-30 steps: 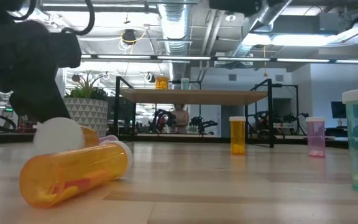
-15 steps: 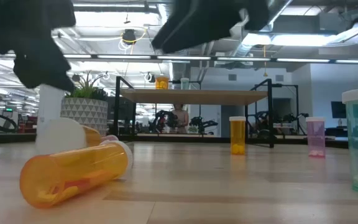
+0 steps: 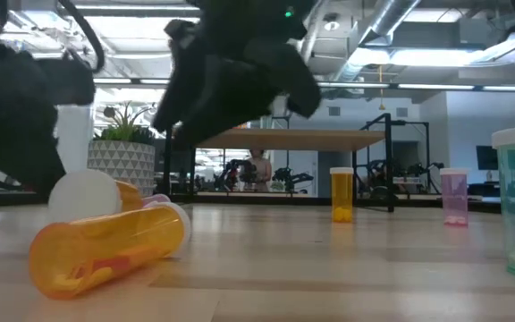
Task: Pick and place medicine bottles onto shelf by color
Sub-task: Put the big orange pill bottle on the shelf aligned with the other big orange pill bottle
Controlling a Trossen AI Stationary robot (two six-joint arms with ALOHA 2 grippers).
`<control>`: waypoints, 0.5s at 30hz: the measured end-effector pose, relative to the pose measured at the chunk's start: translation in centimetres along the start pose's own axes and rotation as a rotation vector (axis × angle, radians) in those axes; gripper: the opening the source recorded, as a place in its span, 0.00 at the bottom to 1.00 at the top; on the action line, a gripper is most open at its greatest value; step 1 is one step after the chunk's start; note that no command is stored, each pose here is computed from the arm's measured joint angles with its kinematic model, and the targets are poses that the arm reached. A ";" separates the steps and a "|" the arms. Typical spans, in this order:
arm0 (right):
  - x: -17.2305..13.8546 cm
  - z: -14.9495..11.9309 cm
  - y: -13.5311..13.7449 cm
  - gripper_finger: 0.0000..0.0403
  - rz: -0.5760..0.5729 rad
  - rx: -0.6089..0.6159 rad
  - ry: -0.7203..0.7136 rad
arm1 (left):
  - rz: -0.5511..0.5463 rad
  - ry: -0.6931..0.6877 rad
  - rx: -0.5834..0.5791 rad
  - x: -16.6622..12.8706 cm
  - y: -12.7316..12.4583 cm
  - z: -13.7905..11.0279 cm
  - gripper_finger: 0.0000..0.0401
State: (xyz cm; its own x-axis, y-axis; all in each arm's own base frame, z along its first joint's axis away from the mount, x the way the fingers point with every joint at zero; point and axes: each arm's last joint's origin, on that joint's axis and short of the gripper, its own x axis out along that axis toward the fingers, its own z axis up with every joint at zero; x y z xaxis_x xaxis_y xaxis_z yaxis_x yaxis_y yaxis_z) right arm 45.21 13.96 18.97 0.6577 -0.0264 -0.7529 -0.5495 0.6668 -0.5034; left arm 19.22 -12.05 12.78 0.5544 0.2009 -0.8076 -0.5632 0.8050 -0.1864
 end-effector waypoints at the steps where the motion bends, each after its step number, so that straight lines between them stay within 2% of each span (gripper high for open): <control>1: 0.1 0.0 0.0 0.57 0.010 -0.005 0.015 | -0.001 -0.001 -0.001 0.6 -0.2 0.0 0.53; 7: 1.1 -0.4 0.6 0.57 0.043 -0.024 0.063 | -0.045 -0.046 0.018 3.1 -1.3 1.0 0.53; 12: 1.8 -0.9 1.1 0.57 0.061 -0.074 0.099 | -0.099 -0.064 0.115 3.5 -2.4 2.4 0.53; 15: 2.2 -1.0 1.3 0.57 0.062 -0.089 0.101 | -0.146 -0.093 0.134 3.2 -3.2 3.2 0.53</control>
State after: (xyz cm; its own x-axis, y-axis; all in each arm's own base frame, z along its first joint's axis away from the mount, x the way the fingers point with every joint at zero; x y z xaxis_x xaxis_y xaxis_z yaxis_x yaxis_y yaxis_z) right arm 45.48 14.02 16.27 0.5679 -0.0652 -0.8205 -0.6340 0.6011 -0.4866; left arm 24.80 -12.19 12.56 0.6819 0.1227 -0.7211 -0.3896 0.8953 -0.2160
